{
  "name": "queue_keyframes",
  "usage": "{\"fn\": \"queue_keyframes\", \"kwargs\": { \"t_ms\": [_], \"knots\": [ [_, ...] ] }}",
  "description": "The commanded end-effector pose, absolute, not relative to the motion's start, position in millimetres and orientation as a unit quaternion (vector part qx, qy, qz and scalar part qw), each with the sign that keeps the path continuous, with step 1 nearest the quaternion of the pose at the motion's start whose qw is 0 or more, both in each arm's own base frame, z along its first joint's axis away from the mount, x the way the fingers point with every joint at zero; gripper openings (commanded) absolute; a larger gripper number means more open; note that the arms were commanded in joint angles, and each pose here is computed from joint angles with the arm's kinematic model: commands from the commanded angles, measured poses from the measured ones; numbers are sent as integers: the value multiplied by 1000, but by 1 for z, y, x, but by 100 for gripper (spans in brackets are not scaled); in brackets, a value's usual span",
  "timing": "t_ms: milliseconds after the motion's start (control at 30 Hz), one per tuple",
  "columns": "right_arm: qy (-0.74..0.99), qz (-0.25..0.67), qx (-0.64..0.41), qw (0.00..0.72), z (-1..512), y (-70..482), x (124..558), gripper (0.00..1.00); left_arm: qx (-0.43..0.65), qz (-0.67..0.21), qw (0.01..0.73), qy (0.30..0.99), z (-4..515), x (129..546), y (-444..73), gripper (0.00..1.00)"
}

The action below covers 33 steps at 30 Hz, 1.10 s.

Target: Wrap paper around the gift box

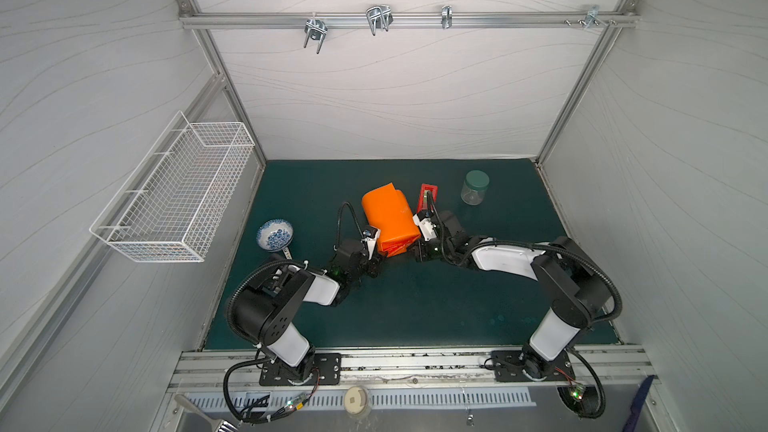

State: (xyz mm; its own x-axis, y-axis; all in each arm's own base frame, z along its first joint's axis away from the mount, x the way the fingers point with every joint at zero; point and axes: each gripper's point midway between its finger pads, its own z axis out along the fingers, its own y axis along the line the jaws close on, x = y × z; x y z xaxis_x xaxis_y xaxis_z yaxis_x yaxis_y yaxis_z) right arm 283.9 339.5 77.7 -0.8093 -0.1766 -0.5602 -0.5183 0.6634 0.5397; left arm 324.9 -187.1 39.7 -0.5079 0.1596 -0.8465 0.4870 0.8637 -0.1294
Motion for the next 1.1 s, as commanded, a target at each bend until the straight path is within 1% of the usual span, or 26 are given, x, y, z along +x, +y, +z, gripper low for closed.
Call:
{"fn": "queue_keyframes", "kwargs": {
  "t_ms": [0, 700, 900, 1067],
  "knots": [
    [863, 387, -206, 251, 96, 356, 290, 10, 187, -190, 485, 833, 60, 337, -193, 59],
    [858, 387, -194, 275, 106, 365, 316, 9, 186, -194, 487, 831, 63, 335, -193, 59],
    [852, 396, -195, 280, 117, 365, 320, 9, 179, -200, 490, 829, 68, 333, -191, 65],
    [848, 402, -194, 286, 128, 353, 318, 10, 163, -213, 496, 826, 77, 329, -190, 71]
  ]
}}
